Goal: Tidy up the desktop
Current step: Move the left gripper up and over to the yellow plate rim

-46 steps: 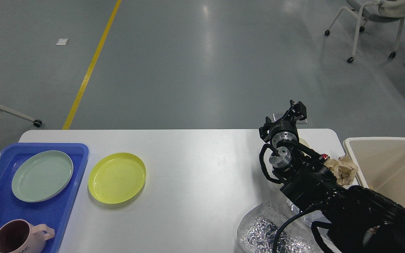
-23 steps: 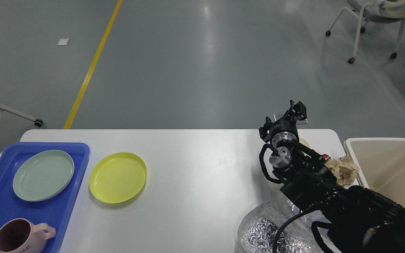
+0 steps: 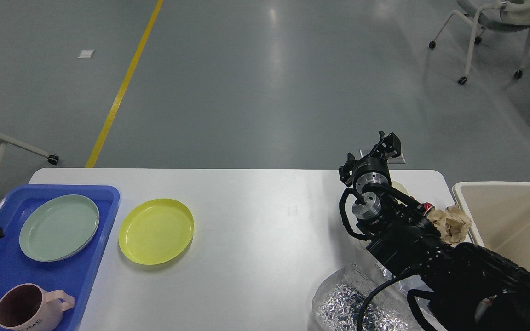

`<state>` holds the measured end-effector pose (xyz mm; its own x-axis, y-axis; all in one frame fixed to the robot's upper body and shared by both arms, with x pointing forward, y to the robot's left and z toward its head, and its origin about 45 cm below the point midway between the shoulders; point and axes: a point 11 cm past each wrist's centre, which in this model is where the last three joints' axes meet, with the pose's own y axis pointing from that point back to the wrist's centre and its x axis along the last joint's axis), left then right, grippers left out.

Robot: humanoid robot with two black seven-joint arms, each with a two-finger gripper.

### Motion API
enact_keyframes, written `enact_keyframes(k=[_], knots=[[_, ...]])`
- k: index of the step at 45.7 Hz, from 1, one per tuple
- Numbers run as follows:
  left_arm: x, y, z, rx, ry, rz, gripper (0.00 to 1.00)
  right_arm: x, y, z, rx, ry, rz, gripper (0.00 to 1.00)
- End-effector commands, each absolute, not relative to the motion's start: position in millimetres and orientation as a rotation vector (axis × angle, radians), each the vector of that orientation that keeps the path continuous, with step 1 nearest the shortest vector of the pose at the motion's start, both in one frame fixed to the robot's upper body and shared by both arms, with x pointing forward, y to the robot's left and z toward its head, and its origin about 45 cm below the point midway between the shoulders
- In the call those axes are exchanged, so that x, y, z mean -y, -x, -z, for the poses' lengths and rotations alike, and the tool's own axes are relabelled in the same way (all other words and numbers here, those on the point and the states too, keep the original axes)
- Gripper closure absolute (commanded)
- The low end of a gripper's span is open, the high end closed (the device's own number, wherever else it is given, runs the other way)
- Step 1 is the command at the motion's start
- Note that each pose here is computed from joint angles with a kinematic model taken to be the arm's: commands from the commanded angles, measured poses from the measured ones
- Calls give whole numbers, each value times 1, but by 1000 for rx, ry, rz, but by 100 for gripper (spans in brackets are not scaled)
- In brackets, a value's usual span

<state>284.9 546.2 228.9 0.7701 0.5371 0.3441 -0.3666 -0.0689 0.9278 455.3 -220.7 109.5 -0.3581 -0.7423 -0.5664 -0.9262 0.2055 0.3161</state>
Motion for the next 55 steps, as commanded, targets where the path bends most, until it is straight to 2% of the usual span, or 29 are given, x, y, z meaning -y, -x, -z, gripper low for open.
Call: enact_keyframes(k=[1, 5, 9, 22, 34, 40, 48, 55], knots=[[-521, -322, -225, -135, -1474, -761, 10, 221, -455, -110, -2194, 1575, -900, 0], [-500, -342, -230, -124, -1445, -778, 10, 221, -455, -109, -2194, 1574, -901, 0], [-476, -369, -262, -48, -1401, -778, 10, 221, -455, -109, -2194, 1574, -901, 0], [-370, -391, -358, 36, -1317, -570, 9, 221, -455, -110, -2194, 1575, -900, 0], [-290, -357, -468, 87, -1319, -394, 7, 221, -455, -110, -2194, 1575, -900, 0], [-269, -336, -518, 150, -1287, -385, 6, 221, -455, -110, -2194, 1575, -900, 0], [-256, -321, -563, 279, -1259, -433, 5, 221, -455, -109, -2194, 1574, -901, 0], [-251, -315, -581, 331, -1246, -453, 5, 221, -455, -109, -2194, 1574, -901, 0]])
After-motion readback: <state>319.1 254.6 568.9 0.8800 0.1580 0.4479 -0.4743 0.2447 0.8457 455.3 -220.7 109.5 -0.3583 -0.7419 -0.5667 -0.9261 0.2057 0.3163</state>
